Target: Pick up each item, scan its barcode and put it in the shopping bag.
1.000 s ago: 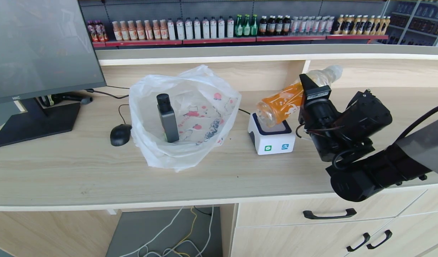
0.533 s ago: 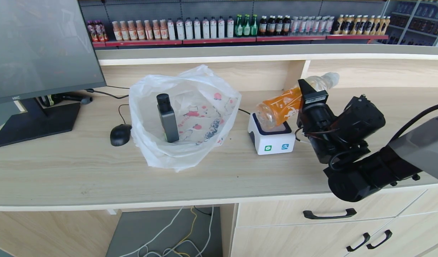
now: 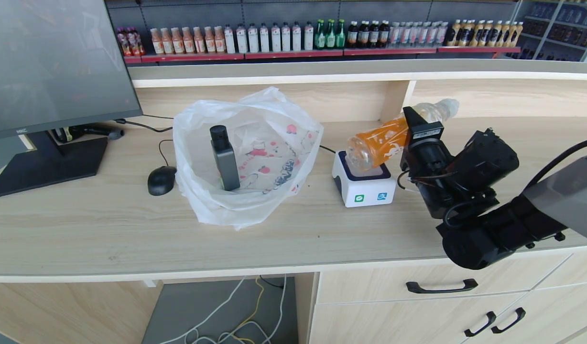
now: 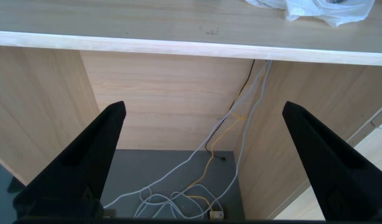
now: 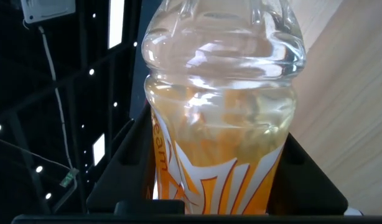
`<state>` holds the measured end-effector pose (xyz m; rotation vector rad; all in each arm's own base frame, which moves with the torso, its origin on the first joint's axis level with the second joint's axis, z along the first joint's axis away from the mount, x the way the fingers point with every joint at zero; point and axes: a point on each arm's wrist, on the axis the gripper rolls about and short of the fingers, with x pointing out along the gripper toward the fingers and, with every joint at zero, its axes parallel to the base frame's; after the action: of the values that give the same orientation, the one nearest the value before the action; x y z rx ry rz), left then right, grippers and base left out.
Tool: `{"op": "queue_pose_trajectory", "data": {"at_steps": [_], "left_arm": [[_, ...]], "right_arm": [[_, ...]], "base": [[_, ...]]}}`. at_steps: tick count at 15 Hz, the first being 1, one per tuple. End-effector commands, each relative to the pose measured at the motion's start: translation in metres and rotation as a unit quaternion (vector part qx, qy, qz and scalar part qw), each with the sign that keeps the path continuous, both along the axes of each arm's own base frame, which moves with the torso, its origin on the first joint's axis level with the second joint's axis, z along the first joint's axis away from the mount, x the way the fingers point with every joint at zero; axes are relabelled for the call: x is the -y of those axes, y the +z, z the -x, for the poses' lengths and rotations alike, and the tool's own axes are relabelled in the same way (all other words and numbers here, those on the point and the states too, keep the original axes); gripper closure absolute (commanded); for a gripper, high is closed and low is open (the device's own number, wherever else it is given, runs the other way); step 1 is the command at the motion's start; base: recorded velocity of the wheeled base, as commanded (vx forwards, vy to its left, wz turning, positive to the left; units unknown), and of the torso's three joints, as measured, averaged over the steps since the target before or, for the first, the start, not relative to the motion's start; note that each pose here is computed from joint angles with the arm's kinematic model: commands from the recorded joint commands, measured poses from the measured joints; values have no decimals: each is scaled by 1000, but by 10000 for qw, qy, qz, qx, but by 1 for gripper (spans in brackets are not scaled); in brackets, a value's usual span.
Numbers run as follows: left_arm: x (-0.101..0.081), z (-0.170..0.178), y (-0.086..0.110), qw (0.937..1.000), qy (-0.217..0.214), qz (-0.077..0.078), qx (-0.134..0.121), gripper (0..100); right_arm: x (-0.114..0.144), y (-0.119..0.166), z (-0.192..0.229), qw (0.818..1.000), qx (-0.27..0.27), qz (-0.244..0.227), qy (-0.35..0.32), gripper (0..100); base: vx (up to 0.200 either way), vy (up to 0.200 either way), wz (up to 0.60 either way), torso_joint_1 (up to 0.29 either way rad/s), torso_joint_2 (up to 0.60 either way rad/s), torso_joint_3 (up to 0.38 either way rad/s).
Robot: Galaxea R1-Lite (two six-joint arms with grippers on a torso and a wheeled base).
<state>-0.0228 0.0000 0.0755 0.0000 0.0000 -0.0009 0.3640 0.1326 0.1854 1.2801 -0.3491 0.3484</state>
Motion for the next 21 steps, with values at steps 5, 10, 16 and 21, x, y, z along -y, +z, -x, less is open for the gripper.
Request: {"op": "queue_pose_trajectory", "data": {"at_steps": [5,10,16,21], "left_arm": [[0,0,0,10000,4,0,0,0],[0,0,0,10000,4,0,0,0],[0,0,0,10000,-3,0,0,0],[0,0,0,10000,4,0,0,0]], "right_arm": [[0,3,1,10000,40,3,0,100],[0,23,13,9995,295,-54,41,100],[-10,51,39,9971,665,362,-23,100],[-11,80,75,9827,1277,1338,67,100]], "base": [[0,0,0,0,0,0],[0,0,0,0,0,0],[0,0,0,0,0,0],[0,0,0,0,0,0]]}}
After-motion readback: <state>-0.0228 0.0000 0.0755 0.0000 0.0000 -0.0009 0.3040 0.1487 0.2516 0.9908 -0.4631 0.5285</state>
